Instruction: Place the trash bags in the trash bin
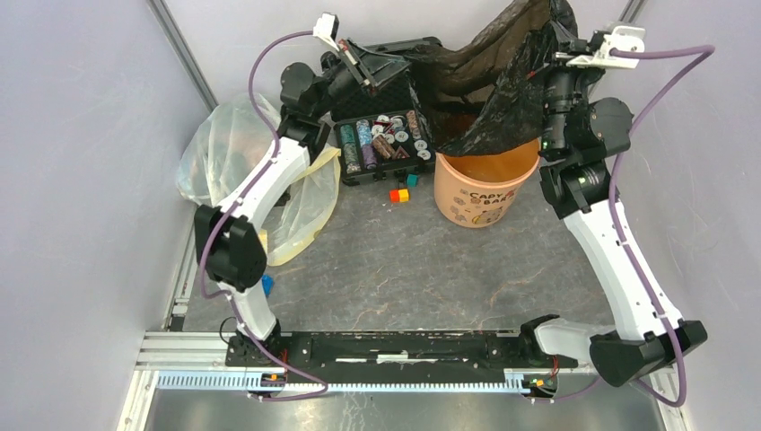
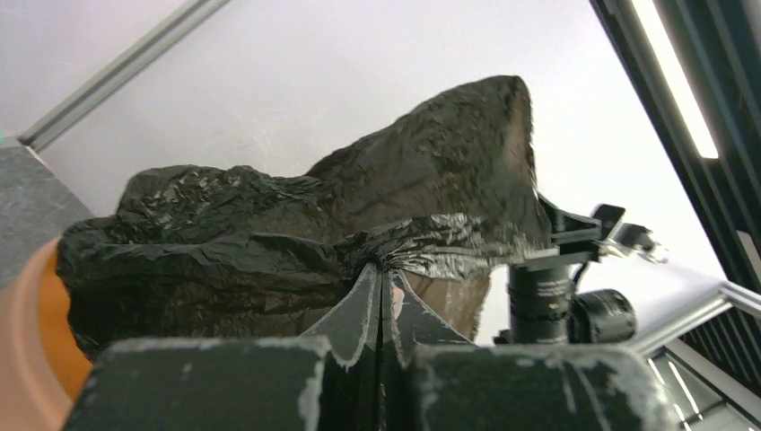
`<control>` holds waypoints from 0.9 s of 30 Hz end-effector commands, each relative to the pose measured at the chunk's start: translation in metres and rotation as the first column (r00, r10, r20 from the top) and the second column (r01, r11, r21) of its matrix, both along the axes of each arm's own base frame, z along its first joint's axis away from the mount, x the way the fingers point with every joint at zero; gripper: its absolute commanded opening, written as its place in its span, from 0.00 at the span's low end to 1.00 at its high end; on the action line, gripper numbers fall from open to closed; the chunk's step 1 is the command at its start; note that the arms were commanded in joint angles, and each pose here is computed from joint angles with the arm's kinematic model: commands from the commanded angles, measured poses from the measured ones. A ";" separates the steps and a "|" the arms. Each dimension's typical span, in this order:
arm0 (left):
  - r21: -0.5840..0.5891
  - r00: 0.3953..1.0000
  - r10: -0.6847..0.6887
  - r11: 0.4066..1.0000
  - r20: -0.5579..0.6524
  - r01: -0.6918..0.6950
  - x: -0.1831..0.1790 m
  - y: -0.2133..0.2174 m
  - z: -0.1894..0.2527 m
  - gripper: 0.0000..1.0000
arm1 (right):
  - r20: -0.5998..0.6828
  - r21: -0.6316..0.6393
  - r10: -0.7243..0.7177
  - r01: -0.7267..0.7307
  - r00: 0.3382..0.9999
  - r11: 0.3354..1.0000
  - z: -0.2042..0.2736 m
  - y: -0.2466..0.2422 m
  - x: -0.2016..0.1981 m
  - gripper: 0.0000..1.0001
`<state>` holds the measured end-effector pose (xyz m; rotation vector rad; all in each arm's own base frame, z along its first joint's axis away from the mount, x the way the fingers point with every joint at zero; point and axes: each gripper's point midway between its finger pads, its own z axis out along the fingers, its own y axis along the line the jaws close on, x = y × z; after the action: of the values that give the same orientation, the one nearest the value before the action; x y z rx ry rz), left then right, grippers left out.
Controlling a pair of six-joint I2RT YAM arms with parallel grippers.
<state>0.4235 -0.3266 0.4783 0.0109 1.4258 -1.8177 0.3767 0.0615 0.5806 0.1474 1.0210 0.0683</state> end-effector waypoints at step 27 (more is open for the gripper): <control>-0.042 0.995 -0.095 0.994 0.034 0.096 -0.062 -0.006 0.039 0.02 | 0.002 0.177 0.024 -0.024 1.000 0.984 -0.021 -0.026 -0.058 0.00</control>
<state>0.3735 -0.3195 0.4916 0.0261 1.4364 -1.8793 0.3267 0.0499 0.5550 0.2319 1.0152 0.2115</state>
